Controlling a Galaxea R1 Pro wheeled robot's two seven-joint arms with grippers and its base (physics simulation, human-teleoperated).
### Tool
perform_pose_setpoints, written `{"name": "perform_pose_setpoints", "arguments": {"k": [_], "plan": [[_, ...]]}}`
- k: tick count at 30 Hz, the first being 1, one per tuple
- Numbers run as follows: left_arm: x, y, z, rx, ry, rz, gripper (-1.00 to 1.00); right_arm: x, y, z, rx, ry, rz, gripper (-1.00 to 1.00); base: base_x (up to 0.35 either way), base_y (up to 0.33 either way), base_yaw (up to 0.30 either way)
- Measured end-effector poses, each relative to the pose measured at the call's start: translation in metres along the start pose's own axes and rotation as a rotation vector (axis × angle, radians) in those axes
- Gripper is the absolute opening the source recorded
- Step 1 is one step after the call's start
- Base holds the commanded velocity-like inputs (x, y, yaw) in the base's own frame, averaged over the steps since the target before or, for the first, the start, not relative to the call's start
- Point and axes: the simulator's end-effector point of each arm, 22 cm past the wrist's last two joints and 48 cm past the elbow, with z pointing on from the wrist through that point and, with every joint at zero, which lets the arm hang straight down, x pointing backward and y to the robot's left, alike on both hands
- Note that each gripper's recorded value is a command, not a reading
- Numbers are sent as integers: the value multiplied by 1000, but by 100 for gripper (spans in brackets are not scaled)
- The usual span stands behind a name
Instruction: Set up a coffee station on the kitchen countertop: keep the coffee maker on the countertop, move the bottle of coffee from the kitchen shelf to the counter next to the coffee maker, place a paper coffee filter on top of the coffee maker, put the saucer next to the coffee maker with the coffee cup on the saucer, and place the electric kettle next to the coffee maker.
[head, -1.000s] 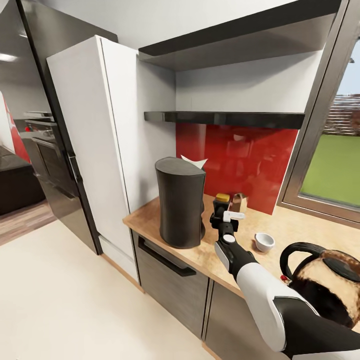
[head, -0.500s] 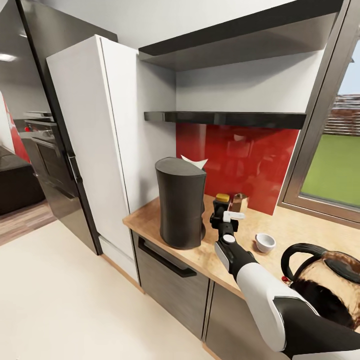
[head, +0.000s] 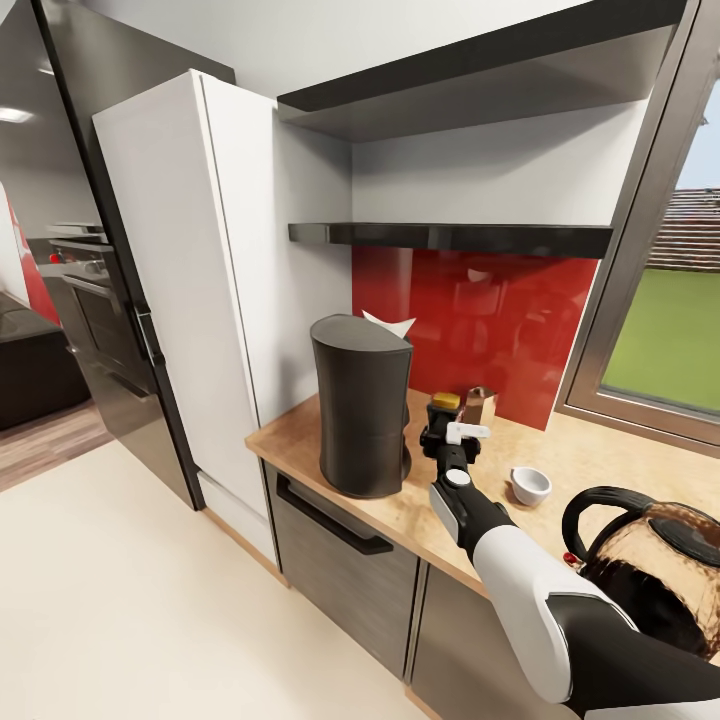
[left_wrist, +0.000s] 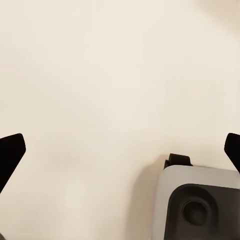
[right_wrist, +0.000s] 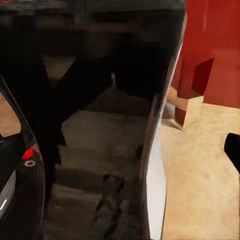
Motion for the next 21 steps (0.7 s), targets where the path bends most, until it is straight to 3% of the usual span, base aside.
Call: {"name": "perform_pose_setpoints", "arguments": {"k": [21], "plan": [[0, -1, 0, 0, 0, 0, 100, 0, 0, 0, 0, 0, 1, 100, 0, 0, 0]]}}
